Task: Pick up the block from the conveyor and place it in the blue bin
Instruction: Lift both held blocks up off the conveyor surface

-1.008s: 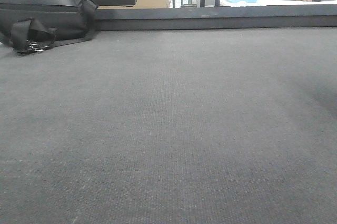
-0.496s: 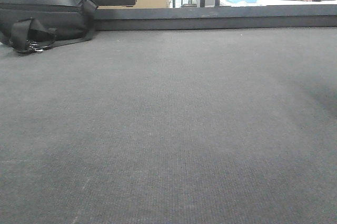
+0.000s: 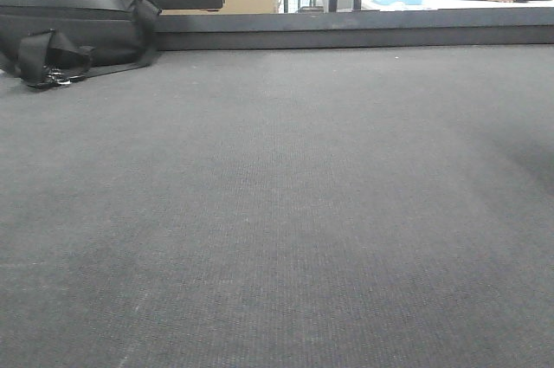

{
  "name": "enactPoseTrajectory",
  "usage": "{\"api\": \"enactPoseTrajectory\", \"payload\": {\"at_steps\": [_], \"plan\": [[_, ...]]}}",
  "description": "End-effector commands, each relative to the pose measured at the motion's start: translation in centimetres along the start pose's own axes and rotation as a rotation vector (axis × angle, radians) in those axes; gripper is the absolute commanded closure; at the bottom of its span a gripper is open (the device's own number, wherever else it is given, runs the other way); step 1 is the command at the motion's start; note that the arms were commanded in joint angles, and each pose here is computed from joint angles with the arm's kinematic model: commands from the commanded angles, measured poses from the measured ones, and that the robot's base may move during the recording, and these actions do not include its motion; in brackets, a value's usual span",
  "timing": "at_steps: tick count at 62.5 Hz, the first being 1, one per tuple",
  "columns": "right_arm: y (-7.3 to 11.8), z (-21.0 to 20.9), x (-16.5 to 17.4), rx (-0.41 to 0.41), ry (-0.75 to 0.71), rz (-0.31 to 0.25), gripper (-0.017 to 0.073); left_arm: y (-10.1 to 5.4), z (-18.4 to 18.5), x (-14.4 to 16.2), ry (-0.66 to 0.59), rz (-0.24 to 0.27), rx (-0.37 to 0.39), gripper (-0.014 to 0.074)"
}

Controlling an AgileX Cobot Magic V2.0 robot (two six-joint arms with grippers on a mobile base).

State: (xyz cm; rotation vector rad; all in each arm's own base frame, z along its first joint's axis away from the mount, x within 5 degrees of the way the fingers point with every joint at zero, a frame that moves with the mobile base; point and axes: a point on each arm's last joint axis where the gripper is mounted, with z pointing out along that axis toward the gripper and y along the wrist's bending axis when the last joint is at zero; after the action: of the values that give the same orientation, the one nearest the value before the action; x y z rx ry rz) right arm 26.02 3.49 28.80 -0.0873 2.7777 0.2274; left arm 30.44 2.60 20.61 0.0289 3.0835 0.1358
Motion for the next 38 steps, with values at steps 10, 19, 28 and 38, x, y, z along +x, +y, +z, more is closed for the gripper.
{"api": "enactPoseTrajectory", "payload": {"at_steps": [10,19,28,38], "plan": [[0.3,-3.5,0.1,0.001,-0.202,-0.032,0.0715,-0.9,-5.1,1.1,-0.15,-0.035,0.058,0.0705],[0.3,-4.5,1.6,0.005,-0.304,-0.037,0.0715,-2.2,-8.7,2.5,-0.388,-0.084,0.102,0.0705],[0.0,-4.0,4.2,0.014,-0.399,-0.031,0.0715,-3.2,-10.7,4.9,-0.645,-0.092,0.138,0.0705],[-0.5,-3.9,8.0,0.022,-0.589,-0.025,0.0715,-3.2,-11.5,8.4,-0.892,-0.093,0.158,0.0705]]}}
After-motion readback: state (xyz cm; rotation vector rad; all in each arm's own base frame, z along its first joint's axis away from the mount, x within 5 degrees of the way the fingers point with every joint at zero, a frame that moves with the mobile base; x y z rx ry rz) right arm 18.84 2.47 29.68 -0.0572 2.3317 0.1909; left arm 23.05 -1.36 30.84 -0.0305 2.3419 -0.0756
